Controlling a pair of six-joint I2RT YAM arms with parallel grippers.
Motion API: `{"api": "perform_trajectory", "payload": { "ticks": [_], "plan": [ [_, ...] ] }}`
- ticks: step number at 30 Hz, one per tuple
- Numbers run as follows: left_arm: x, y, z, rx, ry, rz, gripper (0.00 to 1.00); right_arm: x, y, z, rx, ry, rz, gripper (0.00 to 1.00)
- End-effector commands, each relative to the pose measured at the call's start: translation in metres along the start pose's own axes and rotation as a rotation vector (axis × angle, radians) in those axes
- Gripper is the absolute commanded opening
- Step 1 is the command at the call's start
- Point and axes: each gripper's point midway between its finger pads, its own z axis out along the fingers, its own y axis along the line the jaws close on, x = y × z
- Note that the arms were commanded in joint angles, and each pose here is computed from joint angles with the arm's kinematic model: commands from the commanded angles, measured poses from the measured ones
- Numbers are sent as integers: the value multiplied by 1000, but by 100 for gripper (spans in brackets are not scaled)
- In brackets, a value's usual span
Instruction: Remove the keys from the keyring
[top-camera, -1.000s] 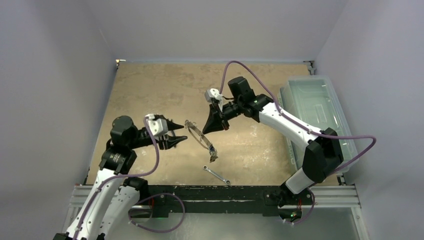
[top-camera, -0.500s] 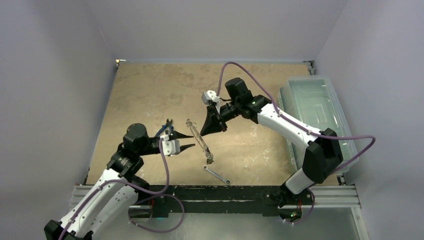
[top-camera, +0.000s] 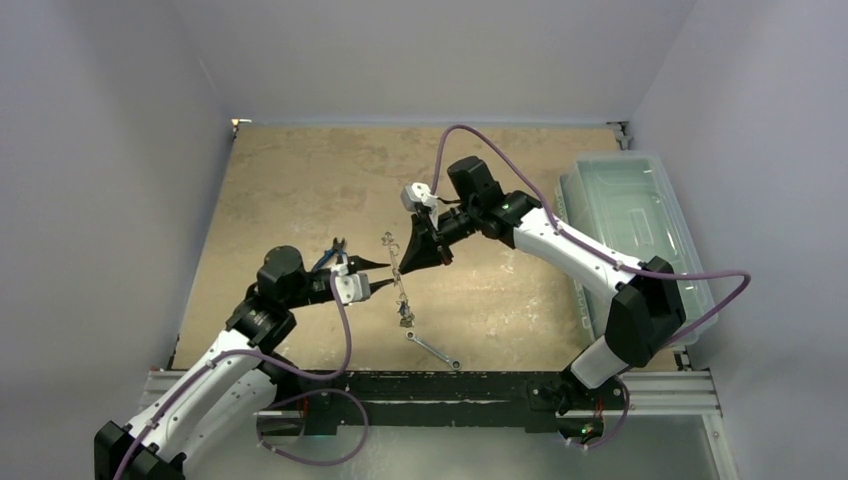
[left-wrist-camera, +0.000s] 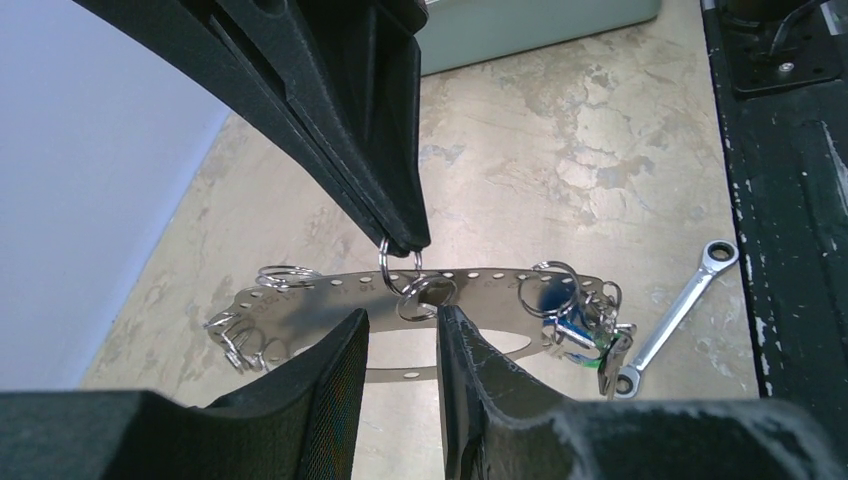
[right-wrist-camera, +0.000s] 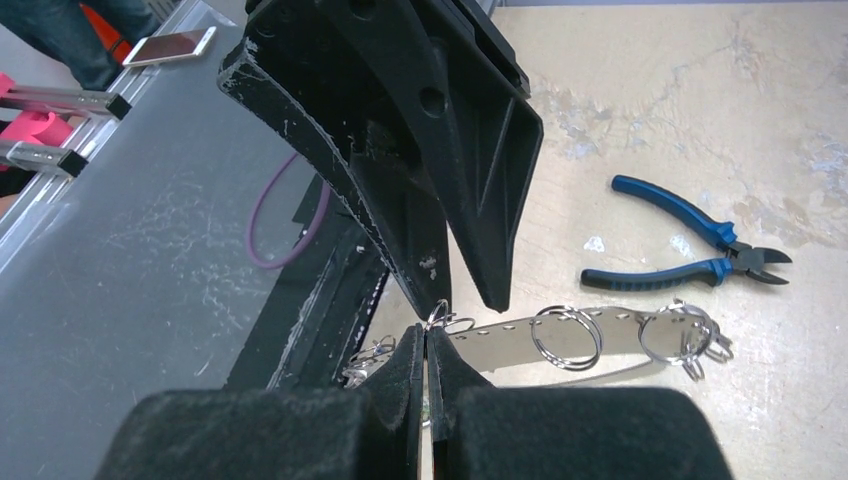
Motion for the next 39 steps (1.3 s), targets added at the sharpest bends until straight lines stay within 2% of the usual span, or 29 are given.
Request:
{"api": "perform_trajectory", "payload": {
  "ticks": [1,8,13,20,23,39],
  "plan": [
    [-10,6,3,-21,-46,39,31,-29,13,-4,-24,-38,-96,0],
    [-7,0,8,-1,-51,55,30,-29,13,-2,-35,-37,-94,0],
    [-5,-4,10,18,-52,67,25,-29,14,-2,-41,-38,-96,0],
    [-2,-2,10,3,-36,52,7,-30,17,-2,-51,-39,-101,0],
    [2,0,10,-17,-17,14,0,-32,18,-3,-55,-41,-107,0],
    [8,22,7,-182,50,-388,0,-37,26,-7,-62,-39,-137,0]
  ]
}}
